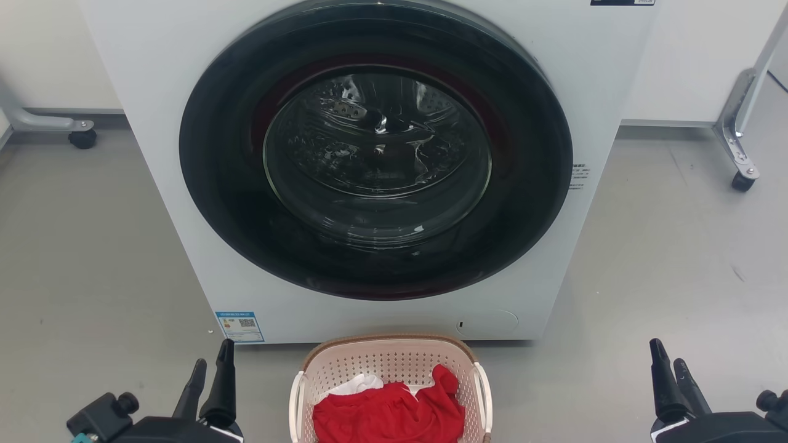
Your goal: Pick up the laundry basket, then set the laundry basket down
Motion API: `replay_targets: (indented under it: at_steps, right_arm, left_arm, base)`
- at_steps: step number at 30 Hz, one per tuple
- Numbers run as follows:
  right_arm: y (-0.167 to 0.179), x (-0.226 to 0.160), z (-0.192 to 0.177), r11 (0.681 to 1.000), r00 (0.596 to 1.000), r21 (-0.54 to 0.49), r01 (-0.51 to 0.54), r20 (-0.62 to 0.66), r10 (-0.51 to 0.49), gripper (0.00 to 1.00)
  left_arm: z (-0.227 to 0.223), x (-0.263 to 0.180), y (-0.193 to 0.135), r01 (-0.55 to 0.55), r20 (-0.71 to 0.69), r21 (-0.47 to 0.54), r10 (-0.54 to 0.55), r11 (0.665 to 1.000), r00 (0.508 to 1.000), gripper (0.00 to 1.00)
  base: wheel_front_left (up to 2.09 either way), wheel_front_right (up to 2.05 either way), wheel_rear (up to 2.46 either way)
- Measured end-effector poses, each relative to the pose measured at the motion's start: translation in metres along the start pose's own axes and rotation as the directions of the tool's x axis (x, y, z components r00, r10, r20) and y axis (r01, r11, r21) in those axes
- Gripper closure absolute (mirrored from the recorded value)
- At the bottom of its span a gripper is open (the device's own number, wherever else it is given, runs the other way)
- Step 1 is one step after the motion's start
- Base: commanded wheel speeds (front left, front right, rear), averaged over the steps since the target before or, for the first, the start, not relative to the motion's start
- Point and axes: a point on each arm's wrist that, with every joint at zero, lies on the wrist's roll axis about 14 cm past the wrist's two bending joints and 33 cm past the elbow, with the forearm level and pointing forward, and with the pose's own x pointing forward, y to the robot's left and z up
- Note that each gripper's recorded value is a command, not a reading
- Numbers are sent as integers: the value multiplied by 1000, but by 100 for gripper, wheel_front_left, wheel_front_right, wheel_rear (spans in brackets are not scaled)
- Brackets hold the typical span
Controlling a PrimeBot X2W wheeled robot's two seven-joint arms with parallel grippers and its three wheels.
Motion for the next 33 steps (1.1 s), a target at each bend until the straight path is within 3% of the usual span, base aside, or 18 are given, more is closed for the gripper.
replay_targets:
  at_steps: [8, 17, 33]
  right_arm:
    - [1, -1, -6, 989, 1000, -146, -6, -12, 5, 0]
    - [4, -3, -14, 958, 1000, -286, -20, -20, 15, 0]
    - [7, -6, -25, 856, 999, -514, -52, -23, 47, 0]
  left_arm:
    - [-6, -1, -4, 12, -14, 150, -10, 989, 1000, 0]
    - [-12, -2, -7, 24, -11, 301, -22, 953, 1000, 0]
    - [-21, -4, -10, 38, 1, 509, -45, 860, 999, 0]
  base:
    - [0, 0, 0]
    - [0, 0, 0]
    - [0, 0, 0]
